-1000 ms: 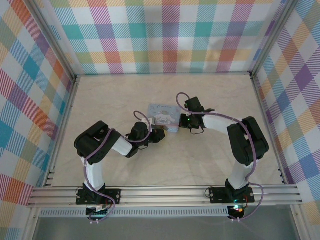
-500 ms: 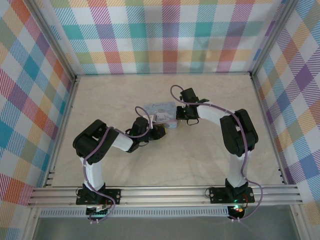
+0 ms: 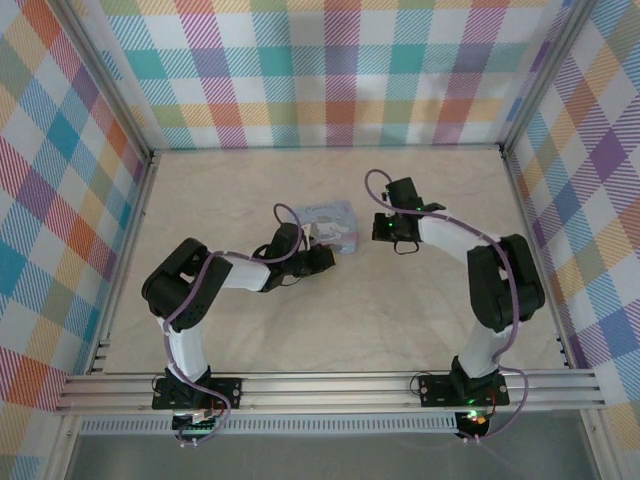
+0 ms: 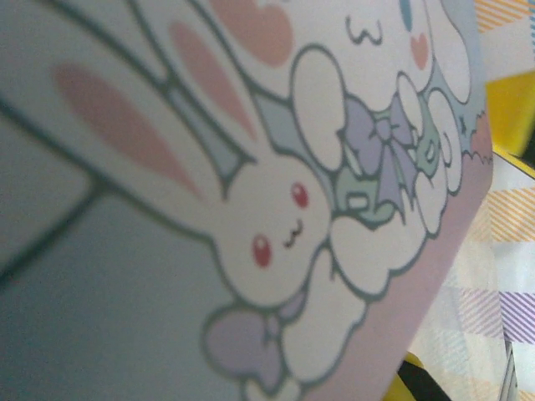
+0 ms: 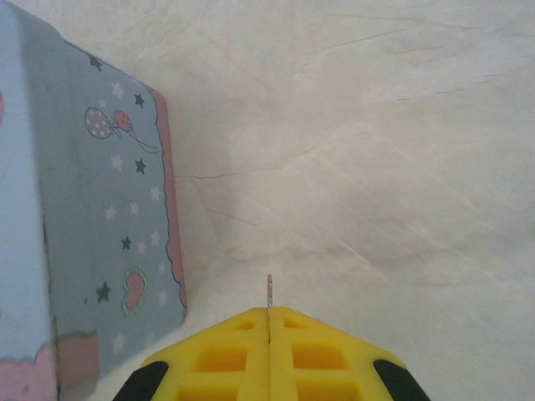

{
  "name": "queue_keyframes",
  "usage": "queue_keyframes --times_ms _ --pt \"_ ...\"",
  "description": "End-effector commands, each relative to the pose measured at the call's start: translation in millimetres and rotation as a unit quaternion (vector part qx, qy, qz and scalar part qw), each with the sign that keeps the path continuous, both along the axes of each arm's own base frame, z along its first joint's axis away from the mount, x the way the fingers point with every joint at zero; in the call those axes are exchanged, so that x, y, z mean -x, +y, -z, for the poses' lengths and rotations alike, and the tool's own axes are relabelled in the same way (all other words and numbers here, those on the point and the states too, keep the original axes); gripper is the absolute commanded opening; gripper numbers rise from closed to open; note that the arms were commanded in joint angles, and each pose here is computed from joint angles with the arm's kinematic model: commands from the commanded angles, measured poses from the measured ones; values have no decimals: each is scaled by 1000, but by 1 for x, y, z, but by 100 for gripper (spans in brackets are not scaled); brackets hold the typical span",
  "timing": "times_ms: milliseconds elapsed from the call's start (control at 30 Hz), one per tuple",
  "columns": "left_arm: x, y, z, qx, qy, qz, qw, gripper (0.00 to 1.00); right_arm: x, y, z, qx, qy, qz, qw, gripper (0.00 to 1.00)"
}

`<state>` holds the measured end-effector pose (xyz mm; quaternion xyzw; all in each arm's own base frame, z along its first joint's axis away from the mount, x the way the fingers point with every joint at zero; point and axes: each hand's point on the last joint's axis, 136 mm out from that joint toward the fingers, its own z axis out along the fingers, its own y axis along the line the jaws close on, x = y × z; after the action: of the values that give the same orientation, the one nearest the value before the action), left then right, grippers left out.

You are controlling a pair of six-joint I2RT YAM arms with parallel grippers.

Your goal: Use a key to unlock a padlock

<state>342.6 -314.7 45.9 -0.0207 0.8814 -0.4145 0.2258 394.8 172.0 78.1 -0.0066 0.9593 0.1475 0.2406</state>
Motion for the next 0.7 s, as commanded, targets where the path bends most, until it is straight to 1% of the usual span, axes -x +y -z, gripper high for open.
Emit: queue_keyframes --times_ms 0,167,300,500,667 --pt "6 -2 -7 -6 39 -3 999 9 8 -4 -20 -30 -18 6 999 0" --pt "2 -5 -19 2 50 -13 999 9 24 -10 -43 -99 -42 16 994 0" --pt "-1 -9 -28 6 55 -13 998 10 38 -9 -71 -164 -76 10 983 0" --pt "-5 -12 -38 13 51 -12 999 10 62 -2 -116 -246 -130 -16 960 0" --pt "-6 -15 -44 23 53 -11 998 10 83 2 -145 -307 -169 -39 936 0"
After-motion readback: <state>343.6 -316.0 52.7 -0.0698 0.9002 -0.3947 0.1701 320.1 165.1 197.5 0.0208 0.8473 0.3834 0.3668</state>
